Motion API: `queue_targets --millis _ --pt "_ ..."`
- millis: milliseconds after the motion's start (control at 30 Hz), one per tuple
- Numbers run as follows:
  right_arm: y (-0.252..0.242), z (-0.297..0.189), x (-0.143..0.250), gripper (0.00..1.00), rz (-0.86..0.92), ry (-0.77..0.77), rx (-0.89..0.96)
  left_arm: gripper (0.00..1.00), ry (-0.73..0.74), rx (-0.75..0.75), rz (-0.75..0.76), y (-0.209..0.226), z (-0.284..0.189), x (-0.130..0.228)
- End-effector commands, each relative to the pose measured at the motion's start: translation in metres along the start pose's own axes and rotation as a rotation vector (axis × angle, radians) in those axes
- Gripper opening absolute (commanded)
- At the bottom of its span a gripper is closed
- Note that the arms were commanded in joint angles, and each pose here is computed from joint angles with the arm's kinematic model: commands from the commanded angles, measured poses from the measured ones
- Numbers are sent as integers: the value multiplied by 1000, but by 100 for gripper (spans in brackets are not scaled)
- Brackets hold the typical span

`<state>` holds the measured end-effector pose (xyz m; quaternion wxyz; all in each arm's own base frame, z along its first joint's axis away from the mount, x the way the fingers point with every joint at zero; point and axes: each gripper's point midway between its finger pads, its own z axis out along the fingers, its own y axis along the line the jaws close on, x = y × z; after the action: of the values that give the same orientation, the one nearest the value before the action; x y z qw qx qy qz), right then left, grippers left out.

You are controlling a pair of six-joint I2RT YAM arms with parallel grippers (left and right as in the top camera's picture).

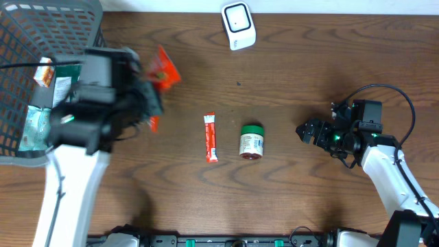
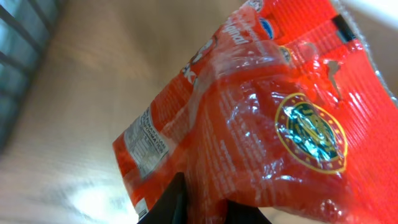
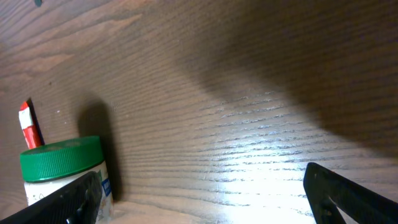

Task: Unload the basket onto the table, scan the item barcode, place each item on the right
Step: 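Carry the red packet out and lower it beside the red tube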

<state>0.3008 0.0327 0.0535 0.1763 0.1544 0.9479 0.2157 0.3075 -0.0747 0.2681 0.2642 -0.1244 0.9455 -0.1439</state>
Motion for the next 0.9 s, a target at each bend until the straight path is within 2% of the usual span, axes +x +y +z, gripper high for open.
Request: queue_targets --millis 0,133,333,700,733,833,867 --pt "3 -6 -8 99 9 -26 -8 7 125 -64 -54 4 44 35" --pt "3 -6 -8 99 9 -26 -8 7 187 -147 -71 12 84 61" --pt "3 -6 -8 99 9 -26 -8 7 186 -289 -81 27 136 82" --pt "3 -6 -8 99 9 -26 -8 8 254 -374 -65 32 201 108" --pt "3 -6 -8 99 9 -26 -8 14 255 -375 -65 32 201 109" --pt "3 -6 -8 99 9 -26 -9 49 272 -310 -23 19 198 105" --pt "3 -6 -8 99 9 -26 -8 56 276 -272 -1 12 195 101"
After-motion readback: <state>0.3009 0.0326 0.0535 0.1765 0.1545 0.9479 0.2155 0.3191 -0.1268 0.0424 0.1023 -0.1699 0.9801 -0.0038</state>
